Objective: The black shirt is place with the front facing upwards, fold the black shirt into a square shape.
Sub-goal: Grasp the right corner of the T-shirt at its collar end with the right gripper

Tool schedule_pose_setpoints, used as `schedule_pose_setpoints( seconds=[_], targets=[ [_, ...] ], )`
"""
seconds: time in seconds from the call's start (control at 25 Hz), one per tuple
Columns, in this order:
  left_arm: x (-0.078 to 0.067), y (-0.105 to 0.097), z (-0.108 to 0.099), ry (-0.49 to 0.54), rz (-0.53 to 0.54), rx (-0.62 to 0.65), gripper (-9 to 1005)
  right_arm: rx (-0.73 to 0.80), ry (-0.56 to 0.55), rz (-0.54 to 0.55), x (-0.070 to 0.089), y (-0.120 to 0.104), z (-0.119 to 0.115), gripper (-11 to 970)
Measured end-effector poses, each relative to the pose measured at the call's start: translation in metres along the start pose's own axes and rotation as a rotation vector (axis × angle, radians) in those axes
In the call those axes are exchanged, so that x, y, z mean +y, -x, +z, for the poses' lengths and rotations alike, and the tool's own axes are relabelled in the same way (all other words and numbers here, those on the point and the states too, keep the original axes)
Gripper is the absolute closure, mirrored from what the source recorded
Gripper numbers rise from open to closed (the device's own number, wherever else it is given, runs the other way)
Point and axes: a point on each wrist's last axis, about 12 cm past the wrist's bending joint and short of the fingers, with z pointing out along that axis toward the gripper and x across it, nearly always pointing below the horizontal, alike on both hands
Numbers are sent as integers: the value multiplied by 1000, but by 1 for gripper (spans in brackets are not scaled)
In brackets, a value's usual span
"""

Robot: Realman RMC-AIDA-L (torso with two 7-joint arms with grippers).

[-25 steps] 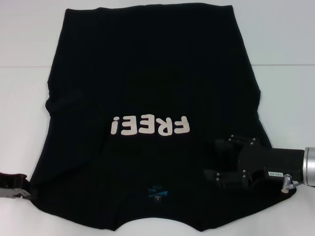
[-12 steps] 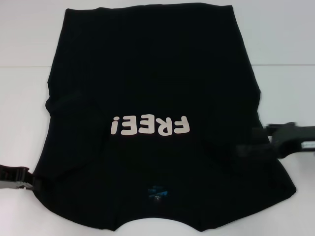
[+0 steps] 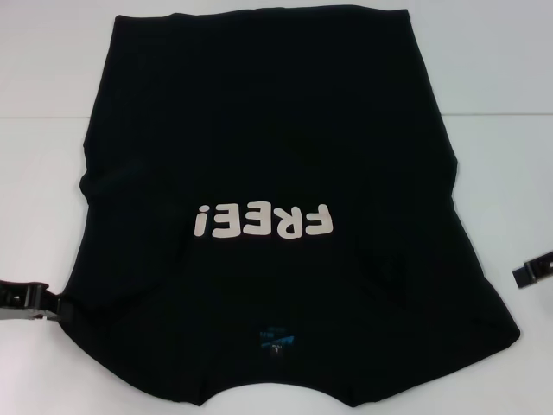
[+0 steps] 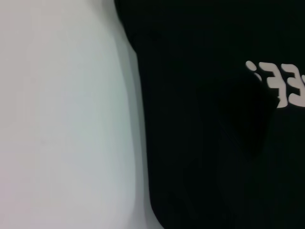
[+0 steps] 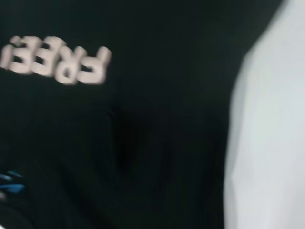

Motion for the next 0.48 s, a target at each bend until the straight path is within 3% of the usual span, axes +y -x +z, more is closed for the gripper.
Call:
schedule_pose_setpoints(
  seconds=[0.24, 0.48],
  targets=[
    [0, 0, 0, -11, 4, -12, 955, 38, -6, 24, -3, -5, 18, 168],
    [-2, 4, 0, -13, 12, -17, 958, 57, 19, 19, -3, -9, 33, 167]
  ],
)
